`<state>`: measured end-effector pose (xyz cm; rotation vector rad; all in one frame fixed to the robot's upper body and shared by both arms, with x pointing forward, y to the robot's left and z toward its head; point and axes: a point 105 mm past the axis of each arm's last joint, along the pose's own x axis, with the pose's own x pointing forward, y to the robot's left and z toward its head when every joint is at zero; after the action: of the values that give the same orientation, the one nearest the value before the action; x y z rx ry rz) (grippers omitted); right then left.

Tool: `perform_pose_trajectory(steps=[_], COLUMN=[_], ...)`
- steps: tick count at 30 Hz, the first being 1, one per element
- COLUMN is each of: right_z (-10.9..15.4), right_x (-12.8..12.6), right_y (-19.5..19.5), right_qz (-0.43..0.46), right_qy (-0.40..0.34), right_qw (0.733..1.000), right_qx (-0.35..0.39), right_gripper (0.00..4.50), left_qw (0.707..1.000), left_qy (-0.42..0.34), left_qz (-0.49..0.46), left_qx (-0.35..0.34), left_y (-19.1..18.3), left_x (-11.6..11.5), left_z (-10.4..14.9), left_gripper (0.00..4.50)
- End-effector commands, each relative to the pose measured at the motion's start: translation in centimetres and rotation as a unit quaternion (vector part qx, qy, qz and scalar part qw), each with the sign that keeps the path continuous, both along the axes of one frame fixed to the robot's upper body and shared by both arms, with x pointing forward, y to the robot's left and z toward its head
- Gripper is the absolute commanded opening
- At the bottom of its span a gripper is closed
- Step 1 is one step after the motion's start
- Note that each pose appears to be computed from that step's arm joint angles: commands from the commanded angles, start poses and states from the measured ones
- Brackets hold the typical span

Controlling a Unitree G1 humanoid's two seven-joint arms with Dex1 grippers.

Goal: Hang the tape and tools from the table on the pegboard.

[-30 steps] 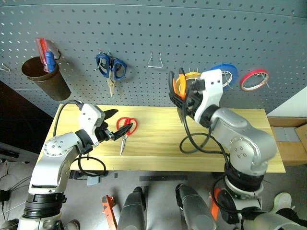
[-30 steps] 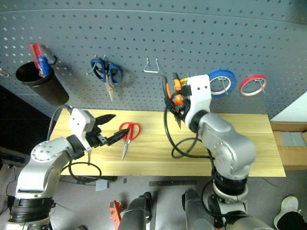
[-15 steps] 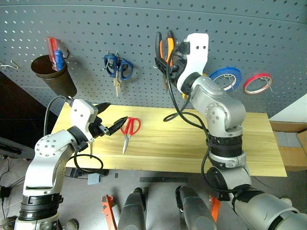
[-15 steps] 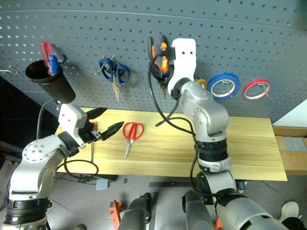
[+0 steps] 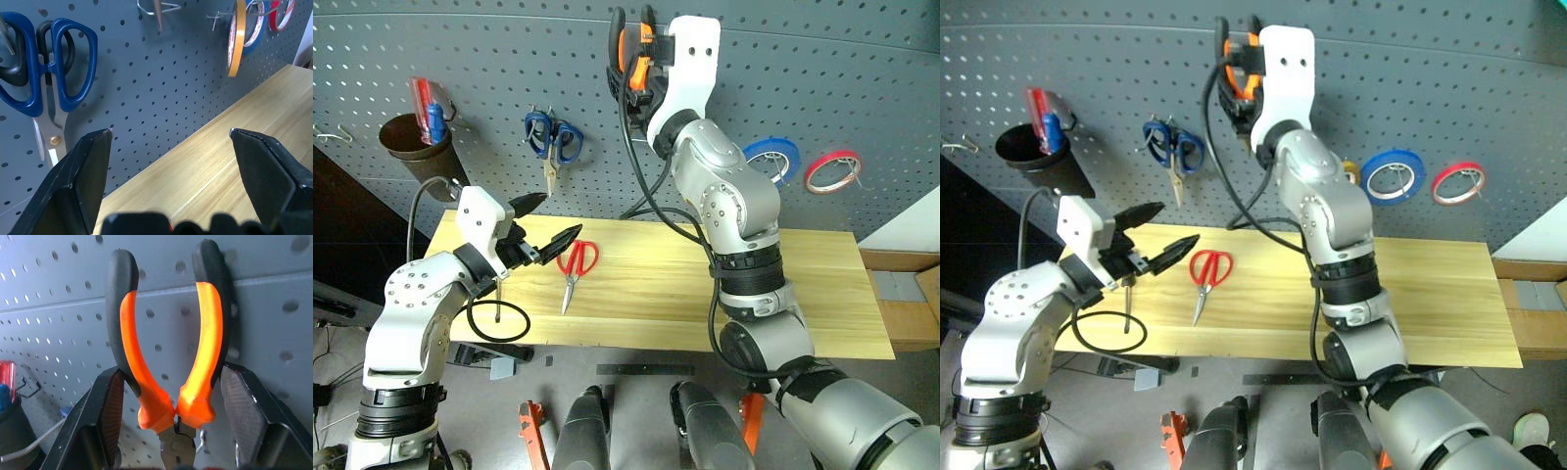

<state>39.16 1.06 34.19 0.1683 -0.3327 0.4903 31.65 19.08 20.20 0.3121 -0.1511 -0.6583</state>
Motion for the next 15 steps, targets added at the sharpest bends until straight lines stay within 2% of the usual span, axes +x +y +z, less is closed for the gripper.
perform_pose_trajectory(steps=[1, 8, 11, 15], right_z=[3.2, 3.3, 4.0, 3.4], right_x=[-1.1, -0.9, -1.3, -1.2], right_y=[-1.4, -2.3, -2.2, -2.2], right_qz=[-0.03, -0.062, -0.046, -0.046], right_qy=[-0.067, -0.07, -0.06, -0.051], right_qw=[0.997, 0.995, 0.995, 0.996], right_qx=[0.02, 0.037, 0.059, 0.059], right_gripper=[2.47, 2.47, 2.47, 2.47], left_qw=[1.0, 0.999, 0.999, 0.999], left_qy=[-0.023, -0.031, -0.034, -0.033], left_qz=[-0.019, -0.036, -0.039, -0.039], left_qx=[-0.003, -0.005, -0.007, -0.007], left_y=[-1.0, -2.0, -2.1, -2.2], left_x=[-0.5, -0.2, -0.2, -0.1], left_z=[1.1, 1.8, 2.0, 2.0], left_gripper=[4.14, 4.14, 4.14, 4.14])
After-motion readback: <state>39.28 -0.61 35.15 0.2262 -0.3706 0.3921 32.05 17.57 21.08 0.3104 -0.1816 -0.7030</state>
